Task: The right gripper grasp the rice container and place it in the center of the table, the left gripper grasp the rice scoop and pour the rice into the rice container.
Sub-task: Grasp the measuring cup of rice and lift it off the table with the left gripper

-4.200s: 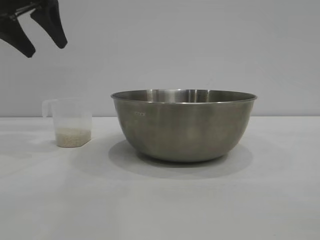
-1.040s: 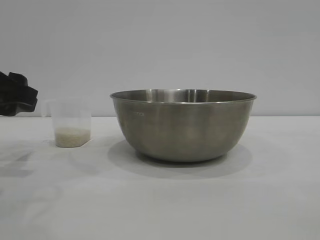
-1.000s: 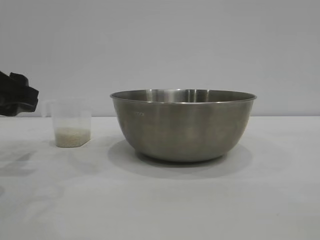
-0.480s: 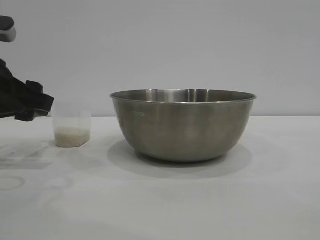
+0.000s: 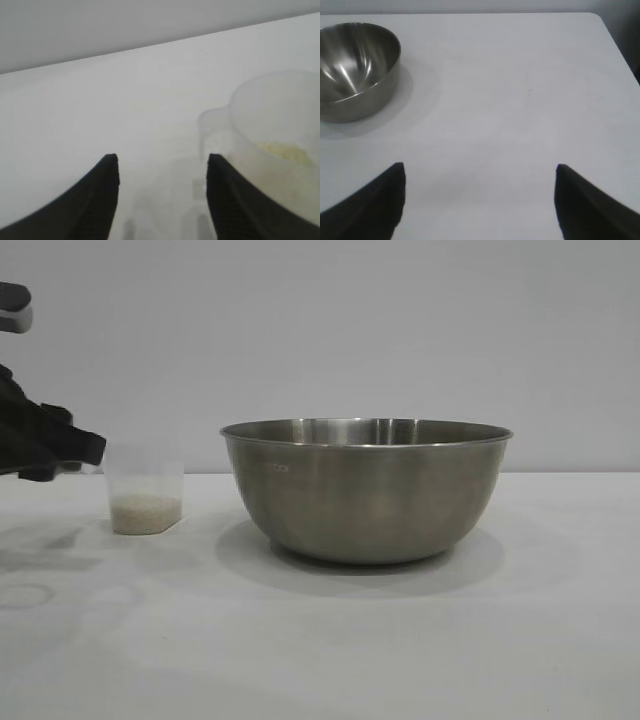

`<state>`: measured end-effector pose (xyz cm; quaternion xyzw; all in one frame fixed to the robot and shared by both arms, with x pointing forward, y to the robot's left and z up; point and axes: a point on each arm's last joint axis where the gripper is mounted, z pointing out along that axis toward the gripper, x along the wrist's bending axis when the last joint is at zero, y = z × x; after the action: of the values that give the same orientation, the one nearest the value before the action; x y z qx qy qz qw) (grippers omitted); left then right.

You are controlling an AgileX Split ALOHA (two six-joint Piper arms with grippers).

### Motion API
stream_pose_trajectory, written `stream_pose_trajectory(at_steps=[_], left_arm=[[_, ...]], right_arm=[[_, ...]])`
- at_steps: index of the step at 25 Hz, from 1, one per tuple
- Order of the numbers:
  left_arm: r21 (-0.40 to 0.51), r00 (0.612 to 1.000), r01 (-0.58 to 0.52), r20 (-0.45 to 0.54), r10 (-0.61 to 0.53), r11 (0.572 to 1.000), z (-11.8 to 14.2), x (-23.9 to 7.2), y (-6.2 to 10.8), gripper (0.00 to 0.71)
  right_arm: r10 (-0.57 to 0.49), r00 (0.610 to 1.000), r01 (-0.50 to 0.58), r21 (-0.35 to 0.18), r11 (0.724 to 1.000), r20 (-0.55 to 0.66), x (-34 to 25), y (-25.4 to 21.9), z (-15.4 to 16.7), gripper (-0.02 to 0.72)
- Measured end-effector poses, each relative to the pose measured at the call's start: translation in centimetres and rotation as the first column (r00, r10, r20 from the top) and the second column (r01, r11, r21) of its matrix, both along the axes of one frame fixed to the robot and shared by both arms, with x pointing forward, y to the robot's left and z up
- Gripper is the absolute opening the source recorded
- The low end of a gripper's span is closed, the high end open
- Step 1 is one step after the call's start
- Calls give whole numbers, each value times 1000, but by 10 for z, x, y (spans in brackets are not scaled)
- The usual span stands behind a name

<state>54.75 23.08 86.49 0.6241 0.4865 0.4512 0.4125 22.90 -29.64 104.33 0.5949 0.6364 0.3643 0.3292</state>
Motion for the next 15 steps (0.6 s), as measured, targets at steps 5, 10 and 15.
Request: stream_pose_trajectory(at_steps=[5,10,15], left_arm=[[2,1000,11,1,-11,1000,0,0,-1,270],[9,999,53,2,-53,999,0,0,-4,270],[10,998,57,3,-57,998,0,0,-5,270]], right_arm=[[0,1000,0,0,1000,0,0,0,0,524],[0,1000,0,0,1000,0,0,0,0,524],[0,1000,0,0,1000,0,0,0,0,524]])
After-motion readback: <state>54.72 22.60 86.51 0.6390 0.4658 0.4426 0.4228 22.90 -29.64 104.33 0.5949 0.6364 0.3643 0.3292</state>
